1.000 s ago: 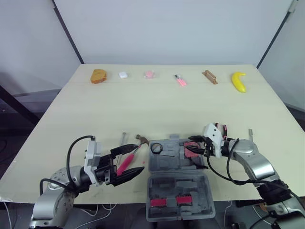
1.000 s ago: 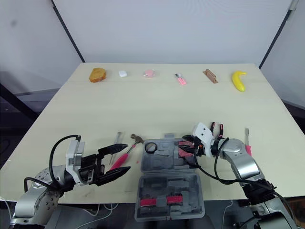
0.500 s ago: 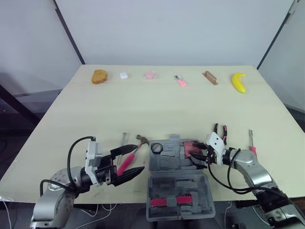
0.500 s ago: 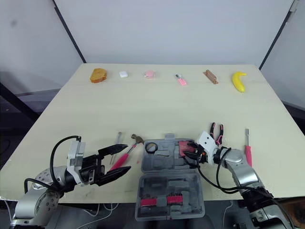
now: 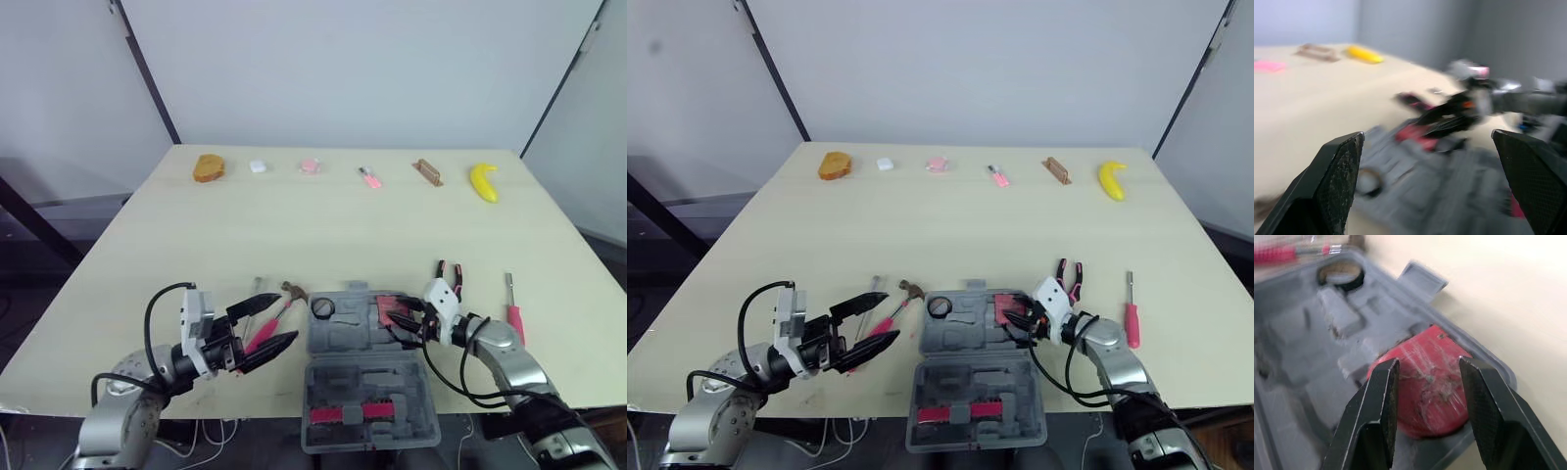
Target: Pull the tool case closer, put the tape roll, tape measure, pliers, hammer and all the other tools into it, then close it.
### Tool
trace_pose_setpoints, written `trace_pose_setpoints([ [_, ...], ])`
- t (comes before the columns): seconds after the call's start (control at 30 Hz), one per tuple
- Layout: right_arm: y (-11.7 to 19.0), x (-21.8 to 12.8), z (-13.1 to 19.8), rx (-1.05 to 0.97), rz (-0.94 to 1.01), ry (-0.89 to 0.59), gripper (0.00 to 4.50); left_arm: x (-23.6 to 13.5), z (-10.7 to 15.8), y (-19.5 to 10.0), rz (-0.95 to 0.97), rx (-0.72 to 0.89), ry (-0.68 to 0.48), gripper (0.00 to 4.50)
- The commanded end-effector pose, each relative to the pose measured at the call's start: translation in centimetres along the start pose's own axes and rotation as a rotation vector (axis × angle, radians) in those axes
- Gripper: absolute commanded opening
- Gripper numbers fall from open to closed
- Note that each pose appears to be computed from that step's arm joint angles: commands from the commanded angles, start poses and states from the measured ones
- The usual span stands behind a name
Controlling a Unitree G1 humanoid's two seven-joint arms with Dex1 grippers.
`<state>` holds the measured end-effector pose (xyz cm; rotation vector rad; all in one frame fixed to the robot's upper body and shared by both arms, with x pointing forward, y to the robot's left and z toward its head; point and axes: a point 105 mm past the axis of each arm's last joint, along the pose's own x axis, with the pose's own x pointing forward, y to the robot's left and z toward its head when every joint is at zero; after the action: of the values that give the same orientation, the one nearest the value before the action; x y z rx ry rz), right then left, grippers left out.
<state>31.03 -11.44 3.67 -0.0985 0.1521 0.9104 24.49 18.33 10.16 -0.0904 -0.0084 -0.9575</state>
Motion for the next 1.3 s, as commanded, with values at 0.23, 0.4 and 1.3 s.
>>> trace_pose_setpoints([
  [0.23, -0.5, -6.4, 2.8, 0.017, -0.012, -0.099, 2.02, -4.7, -2.0, 2.4, 0.278, -0.080, 0.074, 4.50],
  [0.4, -0.7, -13.7, 0.1, 0.033, -0.123, 0.024, 3.27, -9.7, -3.5, 2.7, 0.379, -0.125, 0.147, 4.50],
  [1.3, -1.2, -10.3, 1.0, 0.047, -0.541, 0.158, 4.42, -4.0, 1.7, -1.2, -0.141, 0.025, 0.096, 4.50],
])
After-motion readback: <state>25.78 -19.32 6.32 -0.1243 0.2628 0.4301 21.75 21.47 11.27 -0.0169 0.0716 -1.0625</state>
